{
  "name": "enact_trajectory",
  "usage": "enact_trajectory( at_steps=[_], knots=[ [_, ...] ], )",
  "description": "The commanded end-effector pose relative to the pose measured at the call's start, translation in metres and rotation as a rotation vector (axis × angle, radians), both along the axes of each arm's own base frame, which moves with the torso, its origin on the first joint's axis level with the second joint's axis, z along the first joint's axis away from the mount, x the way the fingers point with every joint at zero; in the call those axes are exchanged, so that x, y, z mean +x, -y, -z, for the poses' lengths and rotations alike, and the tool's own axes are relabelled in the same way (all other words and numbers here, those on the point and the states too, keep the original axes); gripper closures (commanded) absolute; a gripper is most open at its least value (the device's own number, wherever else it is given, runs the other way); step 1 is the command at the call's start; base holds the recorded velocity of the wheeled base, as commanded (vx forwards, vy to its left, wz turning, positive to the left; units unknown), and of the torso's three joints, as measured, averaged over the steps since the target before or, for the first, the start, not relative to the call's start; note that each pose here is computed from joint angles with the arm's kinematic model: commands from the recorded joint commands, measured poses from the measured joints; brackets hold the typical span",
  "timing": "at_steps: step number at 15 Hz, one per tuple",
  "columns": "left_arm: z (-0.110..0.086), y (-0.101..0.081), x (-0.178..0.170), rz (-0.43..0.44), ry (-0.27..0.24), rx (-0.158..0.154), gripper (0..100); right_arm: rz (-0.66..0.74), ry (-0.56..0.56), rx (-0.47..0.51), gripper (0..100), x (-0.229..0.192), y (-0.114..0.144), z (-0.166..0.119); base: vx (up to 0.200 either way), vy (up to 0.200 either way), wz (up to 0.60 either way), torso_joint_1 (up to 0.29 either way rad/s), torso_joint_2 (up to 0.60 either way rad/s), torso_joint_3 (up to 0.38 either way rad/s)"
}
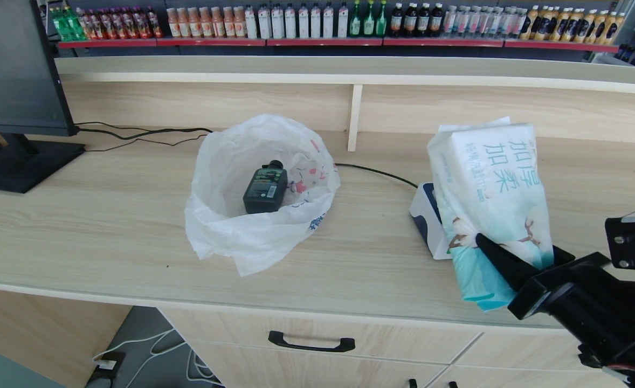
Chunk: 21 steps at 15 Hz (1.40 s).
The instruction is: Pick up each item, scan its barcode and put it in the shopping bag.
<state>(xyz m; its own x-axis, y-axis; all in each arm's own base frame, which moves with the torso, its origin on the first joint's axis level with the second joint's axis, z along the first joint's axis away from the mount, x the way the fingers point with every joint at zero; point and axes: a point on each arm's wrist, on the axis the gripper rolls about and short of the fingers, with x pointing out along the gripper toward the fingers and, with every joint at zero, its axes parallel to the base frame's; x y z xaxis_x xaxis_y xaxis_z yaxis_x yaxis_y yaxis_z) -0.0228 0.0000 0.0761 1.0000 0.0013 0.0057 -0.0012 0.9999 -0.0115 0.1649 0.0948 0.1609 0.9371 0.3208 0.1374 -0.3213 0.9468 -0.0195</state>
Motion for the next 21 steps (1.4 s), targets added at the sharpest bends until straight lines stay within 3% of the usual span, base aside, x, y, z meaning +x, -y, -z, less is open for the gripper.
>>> enact_trajectory(
  at_steps=[1, 8, 13, 21],
  knots=[
    [0.0, 0.0, 0.0, 0.0, 0.0, -0.001, 0, -0.004, 0.032, 0.018, 100, 0.0, 0.0, -0.007, 0.0, 0.0, 0.0, 0.0, 0.0, 0.0],
    [0.0, 0.0, 0.0, 0.0, 0.0, -0.001, 0, -0.016, 0.152, 0.087, 100, 0.002, -0.001, -0.037, 0.0, 0.0, 0.0, 0.0, 0.0, 0.0],
    [0.0, 0.0, 0.0, 0.0, 0.0, -0.001, 0, -0.026, 0.161, 0.088, 100, 0.0, 0.0, -0.039, 0.0, 0.0, 0.0, 0.0, 0.0, 0.0],
    [0.0, 0.0, 0.0, 0.0, 0.0, -0.001, 0, -0.022, 0.176, 0.095, 100, -0.002, 0.0, -0.042, 0.0, 0.0, 0.6, 0.004, 0.0, 0.003]
  ],
)
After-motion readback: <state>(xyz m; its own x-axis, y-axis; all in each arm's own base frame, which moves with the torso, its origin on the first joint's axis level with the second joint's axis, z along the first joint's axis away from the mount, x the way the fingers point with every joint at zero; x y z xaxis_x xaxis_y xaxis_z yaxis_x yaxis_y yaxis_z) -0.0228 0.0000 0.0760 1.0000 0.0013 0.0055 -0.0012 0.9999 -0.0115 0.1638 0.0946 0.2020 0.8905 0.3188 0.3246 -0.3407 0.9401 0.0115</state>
